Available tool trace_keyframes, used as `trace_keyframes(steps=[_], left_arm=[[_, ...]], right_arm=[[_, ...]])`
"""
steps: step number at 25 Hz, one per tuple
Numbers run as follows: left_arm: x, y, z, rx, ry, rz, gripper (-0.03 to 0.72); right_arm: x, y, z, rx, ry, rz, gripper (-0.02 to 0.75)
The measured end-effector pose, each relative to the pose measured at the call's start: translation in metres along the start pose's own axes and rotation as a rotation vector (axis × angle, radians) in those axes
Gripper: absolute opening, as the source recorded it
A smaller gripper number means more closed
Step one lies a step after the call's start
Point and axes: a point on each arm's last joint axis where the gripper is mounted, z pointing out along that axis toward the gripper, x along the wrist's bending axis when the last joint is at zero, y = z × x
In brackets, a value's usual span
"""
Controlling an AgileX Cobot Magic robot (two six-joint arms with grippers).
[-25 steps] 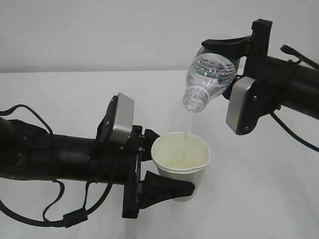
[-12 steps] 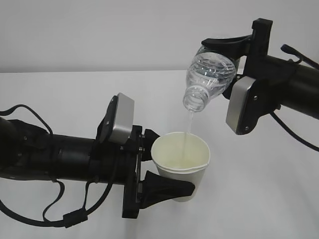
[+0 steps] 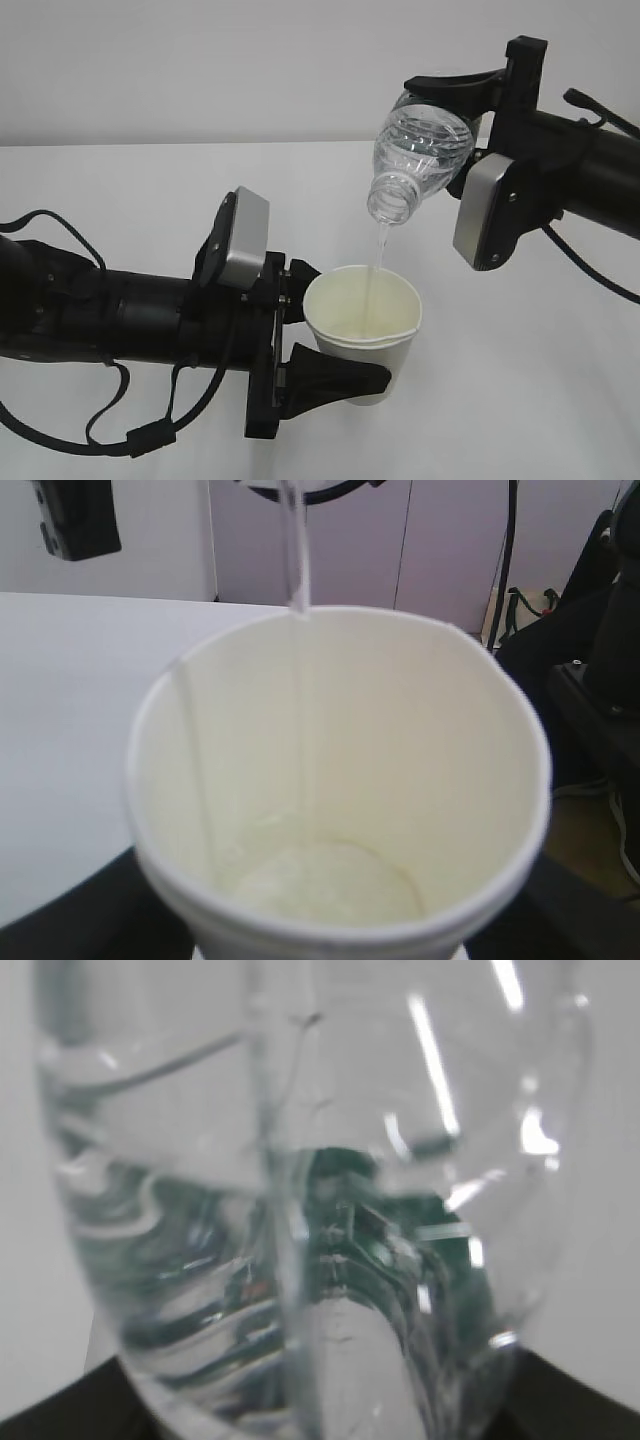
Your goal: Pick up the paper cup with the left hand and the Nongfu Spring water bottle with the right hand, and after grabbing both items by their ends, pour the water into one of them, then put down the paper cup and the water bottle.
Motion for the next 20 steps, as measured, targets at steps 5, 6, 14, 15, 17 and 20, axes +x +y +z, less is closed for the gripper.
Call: trace_keyframes(steps=[5,6,14,15,17,20], left_arm=[[0.0,0.0,0.0,0.0,0.0,0.0,0.51],[0.0,0.0,0.0,0.0,0.0,0.0,0.51],[0.0,0.0,0.0,0.0,0.0,0.0,0.51],[0.0,0.0,0.0,0.0,0.0,0.0,0.51],[0.0,0.0,0.0,0.0,0.0,0.0,0.51],[0.0001,-0.0002,0.0,0.002,0.001,0.0,0.51]], right_arm=[[0.0,0.0,0.0,0.0,0.0,-0.002,0.416],[0.0,0.0,0.0,0.0,0.0,-0.002,0.416],[0.0,0.0,0.0,0.0,0.0,-0.005,0.416],[0.0,0.0,0.0,0.0,0.0,-0.005,0.416],[-0.0001,0.0001,0.0,-0.001,-0.001,-0.007,0.416],[-0.0001,0.0001,0.0,-0.001,-0.001,-0.007,0.416]])
